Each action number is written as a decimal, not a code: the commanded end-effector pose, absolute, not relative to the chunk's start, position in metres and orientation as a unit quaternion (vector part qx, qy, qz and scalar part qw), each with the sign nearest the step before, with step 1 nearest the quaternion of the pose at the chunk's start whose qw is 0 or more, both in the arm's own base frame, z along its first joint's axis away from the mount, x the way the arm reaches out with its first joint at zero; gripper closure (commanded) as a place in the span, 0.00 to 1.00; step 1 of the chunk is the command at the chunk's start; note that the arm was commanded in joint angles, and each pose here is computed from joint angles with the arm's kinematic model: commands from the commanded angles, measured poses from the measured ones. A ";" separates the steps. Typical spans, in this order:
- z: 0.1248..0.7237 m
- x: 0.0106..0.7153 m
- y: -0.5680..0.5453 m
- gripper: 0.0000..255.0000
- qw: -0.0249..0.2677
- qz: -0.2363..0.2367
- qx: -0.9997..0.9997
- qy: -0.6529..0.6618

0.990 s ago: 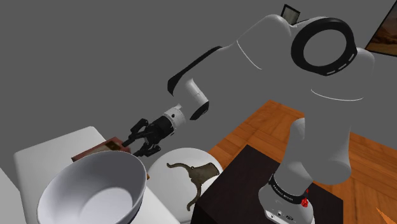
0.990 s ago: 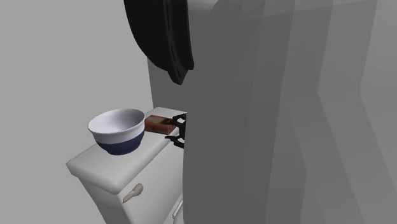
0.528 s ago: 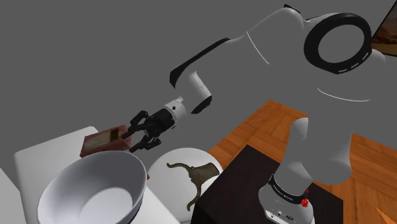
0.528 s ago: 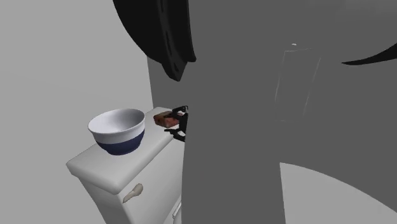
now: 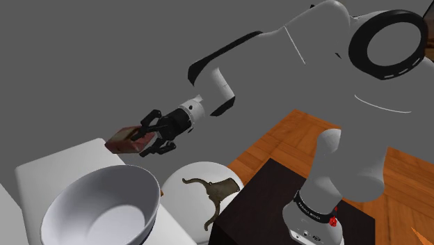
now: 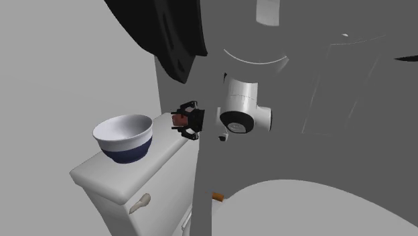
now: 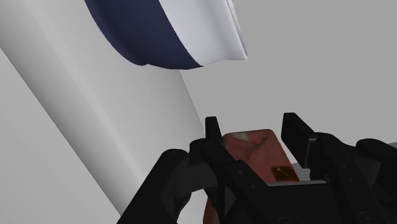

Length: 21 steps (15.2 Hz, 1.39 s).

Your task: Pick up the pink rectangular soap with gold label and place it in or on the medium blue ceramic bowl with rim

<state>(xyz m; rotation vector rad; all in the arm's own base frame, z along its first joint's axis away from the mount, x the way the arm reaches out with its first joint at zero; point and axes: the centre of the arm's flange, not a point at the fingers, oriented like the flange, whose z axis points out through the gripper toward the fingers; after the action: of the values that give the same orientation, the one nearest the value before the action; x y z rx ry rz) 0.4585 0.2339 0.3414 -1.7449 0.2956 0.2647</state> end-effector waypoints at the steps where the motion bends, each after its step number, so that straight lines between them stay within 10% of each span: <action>1: 0.354 0.460 0.234 1.00 0.626 0.115 -0.761 0.129; 21: 0.452 0.447 0.239 1.00 0.626 0.115 -0.761 0.129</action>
<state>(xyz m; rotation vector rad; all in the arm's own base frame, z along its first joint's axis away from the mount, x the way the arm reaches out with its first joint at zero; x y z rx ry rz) 0.4533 0.2363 0.4500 -1.7449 0.2954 0.2650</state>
